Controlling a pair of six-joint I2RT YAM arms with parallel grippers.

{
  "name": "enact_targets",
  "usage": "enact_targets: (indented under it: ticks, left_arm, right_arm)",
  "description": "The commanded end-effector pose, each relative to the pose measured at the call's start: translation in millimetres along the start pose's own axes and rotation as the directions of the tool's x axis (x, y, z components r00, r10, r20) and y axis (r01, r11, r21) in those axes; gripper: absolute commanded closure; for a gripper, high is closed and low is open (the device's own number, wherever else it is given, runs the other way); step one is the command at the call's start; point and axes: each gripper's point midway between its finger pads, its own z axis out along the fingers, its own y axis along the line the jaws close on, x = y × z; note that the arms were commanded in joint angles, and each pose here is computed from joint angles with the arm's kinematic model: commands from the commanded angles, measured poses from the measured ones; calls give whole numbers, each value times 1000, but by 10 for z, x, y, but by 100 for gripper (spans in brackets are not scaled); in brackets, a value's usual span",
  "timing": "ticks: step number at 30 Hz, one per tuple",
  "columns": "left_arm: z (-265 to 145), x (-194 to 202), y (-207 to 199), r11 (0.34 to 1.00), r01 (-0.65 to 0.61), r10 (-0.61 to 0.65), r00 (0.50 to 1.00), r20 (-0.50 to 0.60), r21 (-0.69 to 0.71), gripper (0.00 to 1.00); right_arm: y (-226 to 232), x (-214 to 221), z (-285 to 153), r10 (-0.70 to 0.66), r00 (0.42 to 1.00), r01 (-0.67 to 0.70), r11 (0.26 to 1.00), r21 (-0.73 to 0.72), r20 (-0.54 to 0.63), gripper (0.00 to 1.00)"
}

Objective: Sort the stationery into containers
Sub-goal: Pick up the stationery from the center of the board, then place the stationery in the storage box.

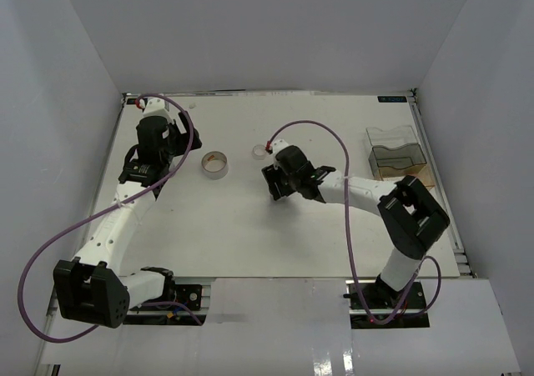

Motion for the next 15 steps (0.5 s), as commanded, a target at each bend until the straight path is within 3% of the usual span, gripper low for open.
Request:
enact_targets:
  ticks: [1,5,8,15]
  left_arm:
    - [-10,-42,-35,1000,12,-12,1000,14,23,2]
    - [2,-27,-38,1000,12,-12,1000,8,26,2]
    - [18,-5,-49,999,12,-12,1000,2,30,2]
    - [46,34,-70,999,10,-10,1000,-16,40,2]
  right_arm:
    - [-632,-306,-343,105,988,-121,982,147,111,68]
    - [-1368,-355,-758,214,956,-266,921,284,201,68]
    - [-1993,-384,-1158,302,903,-405,833,376,305,67]
    - [-3233,-54,-1942,427,758,-651,540,533,493,64]
